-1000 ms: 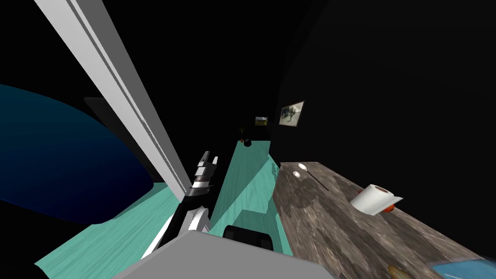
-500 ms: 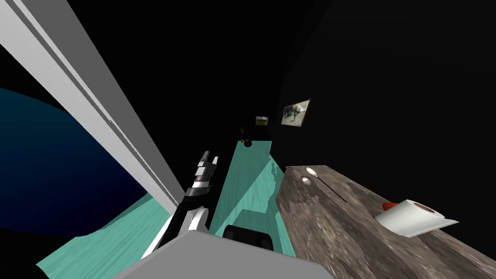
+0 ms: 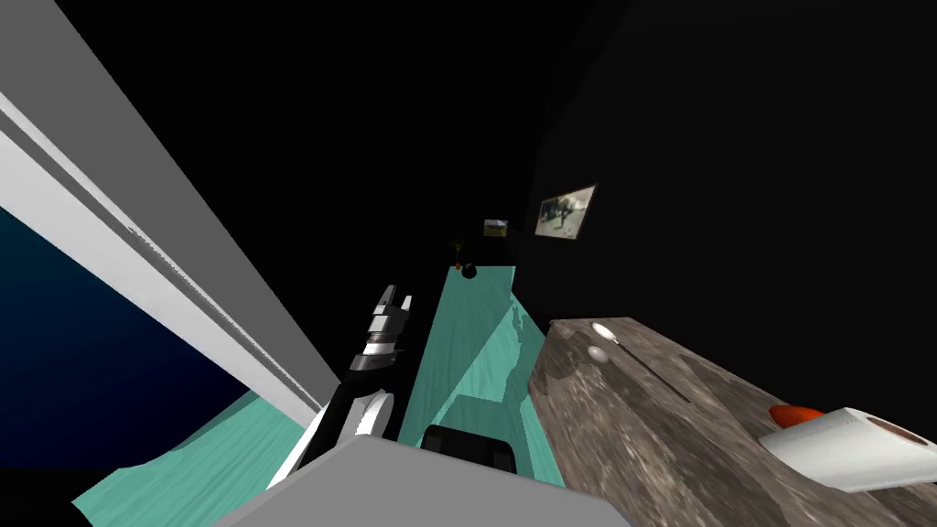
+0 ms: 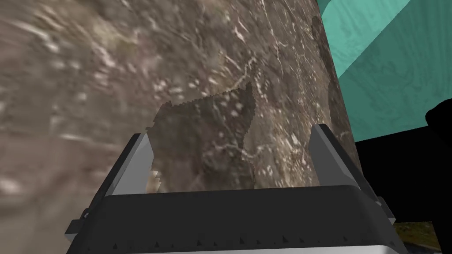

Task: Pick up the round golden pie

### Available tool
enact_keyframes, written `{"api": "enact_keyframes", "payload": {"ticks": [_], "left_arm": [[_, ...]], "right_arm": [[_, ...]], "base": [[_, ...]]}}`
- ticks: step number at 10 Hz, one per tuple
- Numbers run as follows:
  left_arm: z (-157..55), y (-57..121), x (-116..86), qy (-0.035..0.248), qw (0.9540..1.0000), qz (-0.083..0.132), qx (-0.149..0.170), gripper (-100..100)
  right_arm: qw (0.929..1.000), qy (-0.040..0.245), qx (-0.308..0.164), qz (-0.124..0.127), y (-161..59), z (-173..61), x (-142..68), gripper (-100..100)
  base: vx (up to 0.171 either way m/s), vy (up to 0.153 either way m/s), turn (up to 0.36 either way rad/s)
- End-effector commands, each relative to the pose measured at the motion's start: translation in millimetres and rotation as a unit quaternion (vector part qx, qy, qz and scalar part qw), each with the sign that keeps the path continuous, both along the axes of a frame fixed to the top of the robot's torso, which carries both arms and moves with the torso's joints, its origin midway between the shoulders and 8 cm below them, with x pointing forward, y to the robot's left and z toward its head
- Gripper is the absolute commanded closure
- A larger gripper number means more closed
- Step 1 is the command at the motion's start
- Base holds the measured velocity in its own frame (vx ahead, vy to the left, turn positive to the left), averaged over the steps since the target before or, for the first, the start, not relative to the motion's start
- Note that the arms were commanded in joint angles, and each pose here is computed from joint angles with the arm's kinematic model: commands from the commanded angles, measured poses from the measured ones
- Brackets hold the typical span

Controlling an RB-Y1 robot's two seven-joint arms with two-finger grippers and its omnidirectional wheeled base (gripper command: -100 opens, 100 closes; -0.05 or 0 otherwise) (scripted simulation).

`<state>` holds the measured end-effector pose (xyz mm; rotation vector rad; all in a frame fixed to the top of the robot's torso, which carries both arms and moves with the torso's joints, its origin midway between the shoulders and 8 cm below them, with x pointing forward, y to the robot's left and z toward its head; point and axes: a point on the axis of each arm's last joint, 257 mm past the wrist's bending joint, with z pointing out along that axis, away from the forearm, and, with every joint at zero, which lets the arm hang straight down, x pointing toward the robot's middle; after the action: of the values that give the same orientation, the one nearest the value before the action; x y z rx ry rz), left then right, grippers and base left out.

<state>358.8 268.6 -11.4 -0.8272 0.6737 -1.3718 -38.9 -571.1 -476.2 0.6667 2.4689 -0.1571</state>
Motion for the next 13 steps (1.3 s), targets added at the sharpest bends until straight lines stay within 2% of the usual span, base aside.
{"api": "enact_keyframes", "payload": {"ticks": [1,2,3,5,6,7,8,9,10,11,13], "left_arm": [[0,0.0,0,0.0,1.0,0.0,0.0,0],[0,0.0,0,0.0,1.0,0.0,0.0,0],[0,0.0,0,0.0,1.0,0.0,0.0,0],[0,0.0,0,0.0,1.0,0.0,0.0,0],[0,0.0,0,0.0,1.0,0.0,0.0,0],[0,0.0,0,0.0,1.0,0.0,0.0,0],[0,0.0,0,0.0,1.0,0.0,0.0,0],[0,0.0,0,0.0,1.0,0.0,0.0,0],[0,0.0,0,0.0,1.0,0.0,0.0,0],[0,0.0,0,0.0,1.0,0.0,0.0,0],[0,0.0,0,0.0,1.0,0.0,0.0,0]], "right_arm": [[0.9988,0.041,-0.025,0.01,-20,4,-34,-100],[0.9982,0.052,-0.031,0.004,-27,4,-46,-100],[0.995,0.085,-0.051,0.013,-42,10,-71,-100],[0.9942,0.092,-0.054,0.009,-46,10,-79,-100],[0.9886,0.13,-0.076,0.015,-64,19,-109,-100],[0.9826,0.159,-0.093,0.026,-78,28,-129,-100],[0.9829,0.158,-0.092,0.026,-77,27,-128,-100],[0.9808,0.168,-0.097,0.02,-83,30,-139,-100],[0.9726,0.2,-0.115,0.028,-98,42,-163,-100],[0.9719,0.203,-0.116,0.027,-99,42,-166,-100],[0.952,0.264,-0.15,0.038,-130,70,-210,-100]], "base": [[0.144,0.111,-0.01],[0.126,0.075,-0.014],[0.15,0.092,-0.006],[0.086,0.06,-0.007],[0.062,0.06,0.001],[0.145,0.144,-0.019],[0.158,0.122,-0.018],[0.091,0.049,-0.002],[0.1,0.058,-0.003],[0.099,0.066,-0.004],[0.143,0.103,-0.009]]}}
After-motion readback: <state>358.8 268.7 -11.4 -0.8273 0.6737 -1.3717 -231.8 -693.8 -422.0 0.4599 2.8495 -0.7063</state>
